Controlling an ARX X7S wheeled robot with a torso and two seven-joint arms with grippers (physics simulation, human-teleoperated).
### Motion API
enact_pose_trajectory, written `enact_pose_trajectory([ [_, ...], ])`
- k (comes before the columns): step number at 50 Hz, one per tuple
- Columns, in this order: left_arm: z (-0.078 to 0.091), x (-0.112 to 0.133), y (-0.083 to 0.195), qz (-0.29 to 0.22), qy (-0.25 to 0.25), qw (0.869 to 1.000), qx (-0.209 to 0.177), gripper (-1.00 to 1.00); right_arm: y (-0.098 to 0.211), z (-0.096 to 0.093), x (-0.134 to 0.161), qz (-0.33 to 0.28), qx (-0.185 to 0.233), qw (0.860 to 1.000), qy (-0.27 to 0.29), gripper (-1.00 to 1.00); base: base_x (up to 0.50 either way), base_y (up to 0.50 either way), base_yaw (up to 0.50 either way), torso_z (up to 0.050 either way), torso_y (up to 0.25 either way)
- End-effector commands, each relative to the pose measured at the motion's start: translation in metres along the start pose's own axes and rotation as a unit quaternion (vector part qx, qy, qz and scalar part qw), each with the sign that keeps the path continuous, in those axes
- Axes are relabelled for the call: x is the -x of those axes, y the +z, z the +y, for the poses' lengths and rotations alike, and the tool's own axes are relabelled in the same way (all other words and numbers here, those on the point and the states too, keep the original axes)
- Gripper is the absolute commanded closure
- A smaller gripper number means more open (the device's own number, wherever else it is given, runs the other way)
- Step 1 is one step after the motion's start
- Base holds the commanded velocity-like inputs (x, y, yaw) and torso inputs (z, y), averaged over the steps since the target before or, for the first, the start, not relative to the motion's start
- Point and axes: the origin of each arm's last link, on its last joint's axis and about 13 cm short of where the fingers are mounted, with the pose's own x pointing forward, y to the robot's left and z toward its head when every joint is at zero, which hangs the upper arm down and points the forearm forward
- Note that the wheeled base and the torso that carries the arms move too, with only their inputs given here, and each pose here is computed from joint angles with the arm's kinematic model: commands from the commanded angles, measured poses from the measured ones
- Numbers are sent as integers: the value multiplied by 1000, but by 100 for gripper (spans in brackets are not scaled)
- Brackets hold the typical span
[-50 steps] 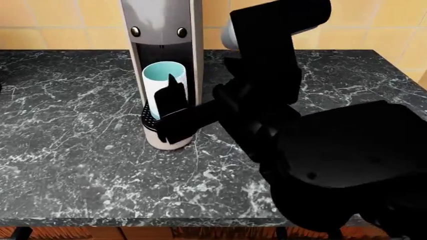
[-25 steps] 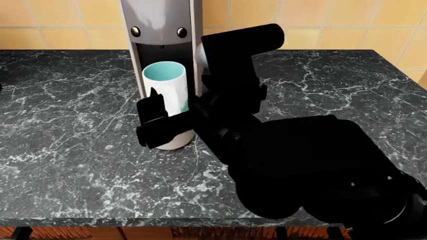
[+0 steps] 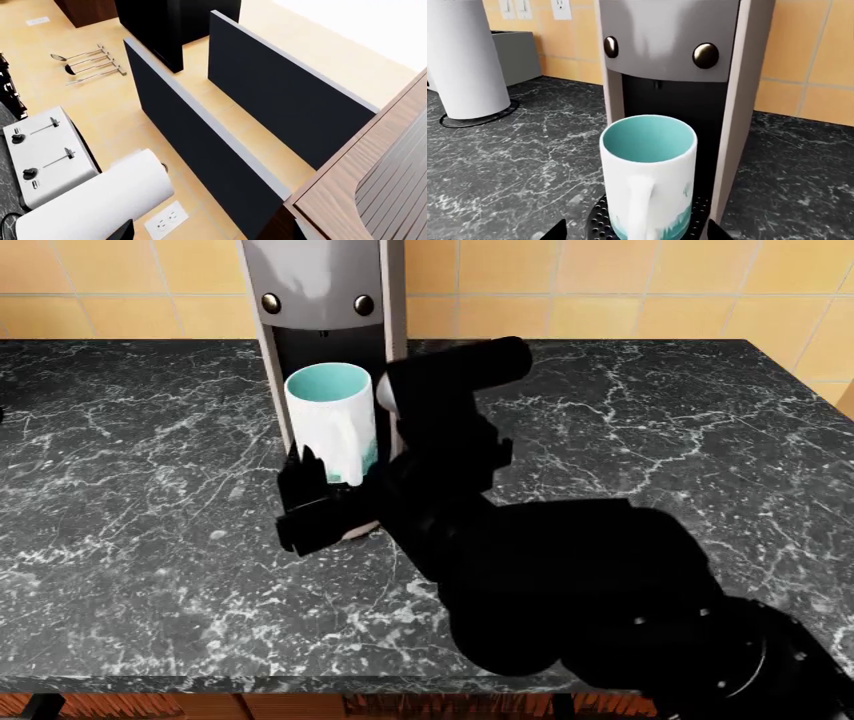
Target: Pick the mug from under the coffee machine dispenser and place it on the counter.
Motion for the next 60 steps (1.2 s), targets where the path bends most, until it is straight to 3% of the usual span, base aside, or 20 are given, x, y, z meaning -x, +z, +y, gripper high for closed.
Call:
enact_pose_trajectory([
  [1, 0, 0, 1, 0, 0, 1000, 0, -100, -9, -2, -6, 9, 3, 1000, -6, -100, 0, 0, 0, 0, 0],
  [60, 0, 1, 2, -2, 1, 1000, 1, -100, -27, -7, -39, 13, -15, 1000, -14, -100, 0, 0, 0, 0, 0],
])
